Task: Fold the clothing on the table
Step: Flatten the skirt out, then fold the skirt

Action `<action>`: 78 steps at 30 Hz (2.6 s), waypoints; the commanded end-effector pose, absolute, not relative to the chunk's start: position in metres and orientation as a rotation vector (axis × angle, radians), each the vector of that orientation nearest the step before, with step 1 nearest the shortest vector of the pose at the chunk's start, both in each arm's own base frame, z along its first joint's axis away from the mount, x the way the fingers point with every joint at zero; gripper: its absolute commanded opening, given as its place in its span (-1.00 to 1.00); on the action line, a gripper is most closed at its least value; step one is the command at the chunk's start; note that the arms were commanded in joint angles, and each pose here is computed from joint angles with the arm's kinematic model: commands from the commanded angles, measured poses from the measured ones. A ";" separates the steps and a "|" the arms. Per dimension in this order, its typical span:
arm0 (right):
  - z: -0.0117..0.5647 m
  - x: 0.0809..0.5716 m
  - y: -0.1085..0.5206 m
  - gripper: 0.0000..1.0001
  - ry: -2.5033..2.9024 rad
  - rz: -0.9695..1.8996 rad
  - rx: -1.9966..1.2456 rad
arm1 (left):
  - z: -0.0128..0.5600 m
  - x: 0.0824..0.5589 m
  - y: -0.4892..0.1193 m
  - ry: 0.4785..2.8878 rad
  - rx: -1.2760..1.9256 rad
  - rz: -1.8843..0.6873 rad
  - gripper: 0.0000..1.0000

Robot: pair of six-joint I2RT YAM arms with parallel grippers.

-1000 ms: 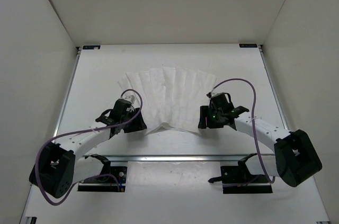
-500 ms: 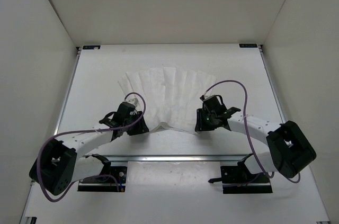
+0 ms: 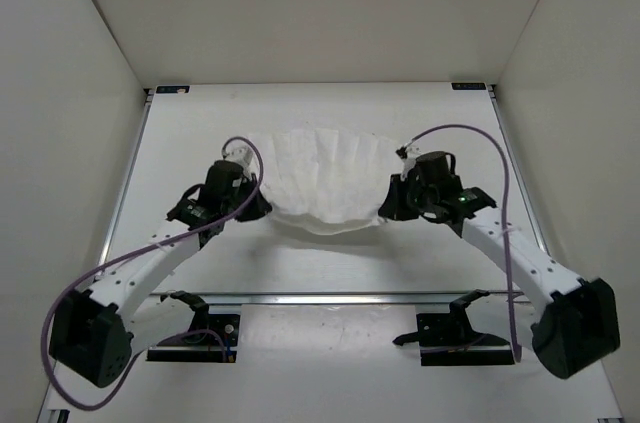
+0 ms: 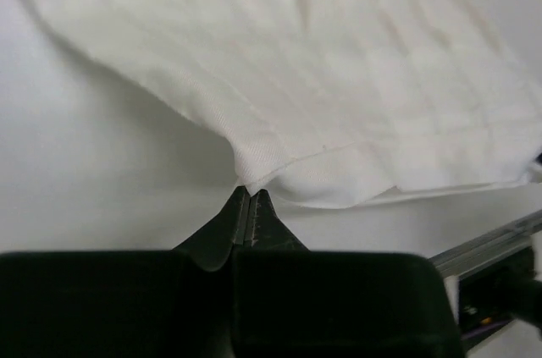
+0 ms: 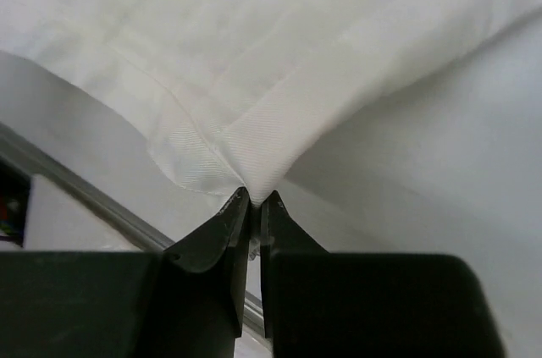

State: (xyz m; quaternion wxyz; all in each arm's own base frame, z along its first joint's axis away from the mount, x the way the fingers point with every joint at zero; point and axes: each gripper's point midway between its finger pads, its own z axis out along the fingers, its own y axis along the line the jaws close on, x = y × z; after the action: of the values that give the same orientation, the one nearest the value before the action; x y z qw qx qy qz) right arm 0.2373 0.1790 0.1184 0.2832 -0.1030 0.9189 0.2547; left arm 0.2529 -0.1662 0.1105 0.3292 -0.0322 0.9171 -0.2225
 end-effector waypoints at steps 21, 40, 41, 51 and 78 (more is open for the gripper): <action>0.345 0.361 0.191 -0.99 1.983 0.783 -0.452 | 0.358 0.380 -0.156 2.004 -0.007 -0.605 -1.00; 0.162 0.366 0.157 -1.00 2.287 0.797 -0.088 | 0.127 0.319 -0.155 2.312 -0.213 -0.676 -1.00; 0.132 0.349 0.151 -1.00 2.365 0.782 -0.033 | 0.101 0.303 -0.157 2.357 -0.212 -0.682 -1.00; 0.064 0.204 0.155 -1.00 2.668 0.689 -0.068 | 0.065 0.188 -0.160 2.548 0.013 -0.712 -1.00; 0.182 0.160 0.134 -1.00 2.463 0.880 -0.089 | 0.190 0.201 -0.136 2.280 -0.095 -0.778 -1.00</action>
State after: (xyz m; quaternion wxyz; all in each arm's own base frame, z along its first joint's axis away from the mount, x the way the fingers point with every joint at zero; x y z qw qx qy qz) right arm 0.1281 0.1435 0.1823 0.2224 -0.0345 0.9053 0.3602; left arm 0.1560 -0.1622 0.1983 0.3063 0.0068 0.8783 -0.3669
